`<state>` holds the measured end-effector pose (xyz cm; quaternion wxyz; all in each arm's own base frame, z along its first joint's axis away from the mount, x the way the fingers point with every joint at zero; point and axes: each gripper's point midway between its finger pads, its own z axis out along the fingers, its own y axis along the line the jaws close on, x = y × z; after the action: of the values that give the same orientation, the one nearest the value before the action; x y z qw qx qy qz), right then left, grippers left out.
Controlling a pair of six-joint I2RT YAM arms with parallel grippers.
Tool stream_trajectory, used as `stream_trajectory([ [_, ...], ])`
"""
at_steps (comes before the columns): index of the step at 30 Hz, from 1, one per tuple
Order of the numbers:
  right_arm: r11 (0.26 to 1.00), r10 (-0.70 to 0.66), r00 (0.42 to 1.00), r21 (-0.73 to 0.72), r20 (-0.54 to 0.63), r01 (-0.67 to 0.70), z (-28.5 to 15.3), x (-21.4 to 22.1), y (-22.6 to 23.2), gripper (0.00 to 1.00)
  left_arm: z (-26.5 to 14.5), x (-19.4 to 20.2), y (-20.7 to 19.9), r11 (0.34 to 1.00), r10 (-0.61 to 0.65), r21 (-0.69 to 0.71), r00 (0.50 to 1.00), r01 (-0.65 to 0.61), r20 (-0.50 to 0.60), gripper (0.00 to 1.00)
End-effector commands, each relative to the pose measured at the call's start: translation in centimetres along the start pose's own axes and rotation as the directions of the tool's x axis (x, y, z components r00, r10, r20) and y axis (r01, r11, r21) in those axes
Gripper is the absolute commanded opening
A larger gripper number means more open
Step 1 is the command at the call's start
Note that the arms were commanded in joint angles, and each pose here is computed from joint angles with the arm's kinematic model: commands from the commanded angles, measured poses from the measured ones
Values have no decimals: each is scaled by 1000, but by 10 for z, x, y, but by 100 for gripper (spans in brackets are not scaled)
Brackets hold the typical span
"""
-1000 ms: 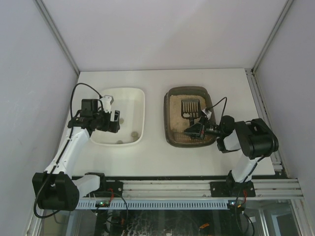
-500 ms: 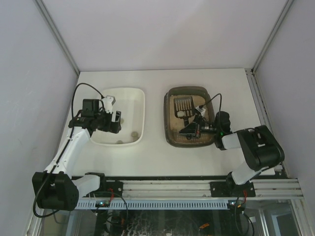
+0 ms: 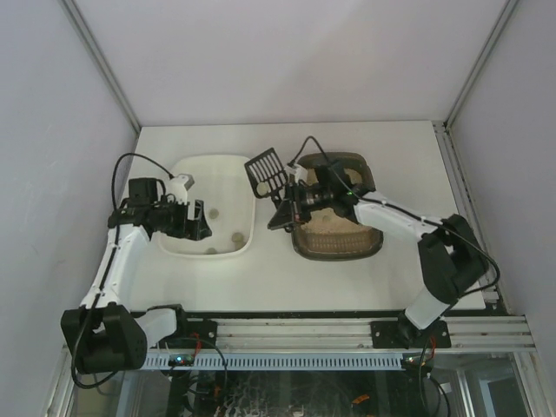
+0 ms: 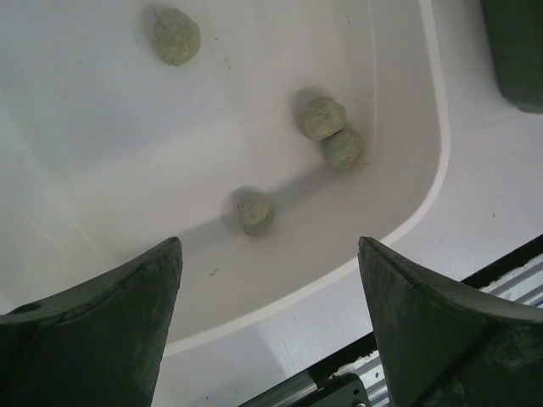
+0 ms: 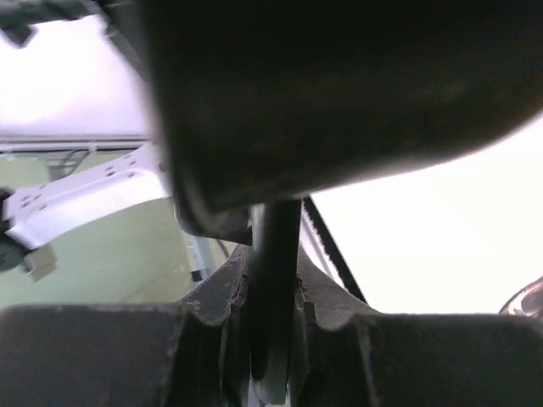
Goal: Clean the litter box
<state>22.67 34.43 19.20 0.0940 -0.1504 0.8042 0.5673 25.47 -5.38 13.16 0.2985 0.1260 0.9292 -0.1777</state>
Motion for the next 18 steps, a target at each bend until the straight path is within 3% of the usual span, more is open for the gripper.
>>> stream_trajectory([
  [1,977,-35,996,208,-78,51,32,0,-9,0,-36,-33,-4,998,0,66,990,-9,140,88],
  [5,872,-163,972,437,-168,222,62,-1,-17,0,-52,-34,14,994,-92,77,981,79,173,86],
  [8,689,-236,934,632,-269,356,70,-1,-31,0,-62,-37,40,986,-167,10,961,169,220,84],
  [11,518,-304,890,725,-340,454,72,-7,-35,0,-67,-36,56,976,-184,-70,953,206,241,84],
  [15,416,-358,855,756,-375,505,79,-11,-34,0,-68,-33,57,976,-175,-85,954,201,242,83],
  [18,408,-392,841,749,-373,522,84,-11,-28,0,-66,-32,59,974,-181,-88,954,207,241,82],
])
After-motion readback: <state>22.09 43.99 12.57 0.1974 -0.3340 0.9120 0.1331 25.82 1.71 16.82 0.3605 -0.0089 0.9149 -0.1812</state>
